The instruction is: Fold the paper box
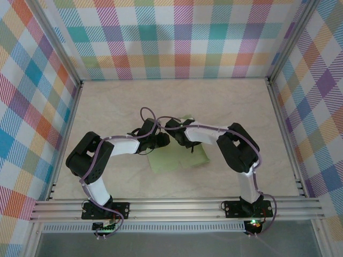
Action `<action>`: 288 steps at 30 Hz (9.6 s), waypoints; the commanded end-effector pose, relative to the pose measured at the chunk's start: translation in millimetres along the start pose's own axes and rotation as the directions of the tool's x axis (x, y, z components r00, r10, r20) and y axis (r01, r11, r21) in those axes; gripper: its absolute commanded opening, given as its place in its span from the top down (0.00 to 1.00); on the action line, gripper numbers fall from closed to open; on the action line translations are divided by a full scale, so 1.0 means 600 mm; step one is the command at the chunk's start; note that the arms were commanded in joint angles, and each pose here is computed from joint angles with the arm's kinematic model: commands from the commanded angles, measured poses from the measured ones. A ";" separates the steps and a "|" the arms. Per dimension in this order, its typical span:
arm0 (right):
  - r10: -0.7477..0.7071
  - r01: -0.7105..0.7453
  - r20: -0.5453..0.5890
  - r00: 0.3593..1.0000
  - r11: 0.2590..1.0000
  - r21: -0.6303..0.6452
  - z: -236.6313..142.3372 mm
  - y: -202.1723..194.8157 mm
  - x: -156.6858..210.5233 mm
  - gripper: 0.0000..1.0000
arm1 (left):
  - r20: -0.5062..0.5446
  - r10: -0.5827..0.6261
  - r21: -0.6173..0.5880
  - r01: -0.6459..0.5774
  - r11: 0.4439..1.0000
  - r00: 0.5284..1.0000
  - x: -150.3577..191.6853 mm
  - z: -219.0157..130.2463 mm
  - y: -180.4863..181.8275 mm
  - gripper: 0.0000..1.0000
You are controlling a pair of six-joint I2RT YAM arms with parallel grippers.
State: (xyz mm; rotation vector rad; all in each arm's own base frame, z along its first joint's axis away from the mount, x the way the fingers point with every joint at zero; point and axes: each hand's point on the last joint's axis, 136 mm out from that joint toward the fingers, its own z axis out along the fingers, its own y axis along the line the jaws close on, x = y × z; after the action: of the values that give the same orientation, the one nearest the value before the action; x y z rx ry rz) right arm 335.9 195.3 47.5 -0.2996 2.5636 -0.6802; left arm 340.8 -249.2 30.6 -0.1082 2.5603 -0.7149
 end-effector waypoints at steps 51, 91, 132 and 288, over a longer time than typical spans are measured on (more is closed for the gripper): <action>0.111 -0.122 -0.067 0.992 0.618 -0.776 -0.037 -0.018 0.020 0.42 | 0.200 0.272 -0.019 -0.274 0.962 0.941 -0.065 -0.118 -0.041 0.18; -0.008 0.165 0.169 0.986 0.272 -0.948 -0.184 -0.044 -0.068 1.00 | 0.248 0.638 0.597 -0.634 0.492 0.729 -0.210 -0.142 -0.228 0.22; -0.012 0.156 0.156 0.988 0.147 -0.977 -0.212 -0.046 -0.048 1.00 | 0.222 0.627 0.592 -0.614 0.522 0.747 -0.239 -0.094 -0.210 0.37; 0.034 0.184 0.187 0.982 0.072 -0.980 -0.267 -0.088 -0.074 1.00 | 0.155 0.679 0.551 -0.633 0.543 0.717 -0.168 -0.177 -0.076 0.51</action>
State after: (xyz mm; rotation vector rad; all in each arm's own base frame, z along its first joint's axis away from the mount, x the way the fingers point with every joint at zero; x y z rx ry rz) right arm 305.4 226.7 202.9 -0.8389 2.4033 1.2172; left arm 374.4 -210.5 161.3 1.0528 2.1241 -1.0697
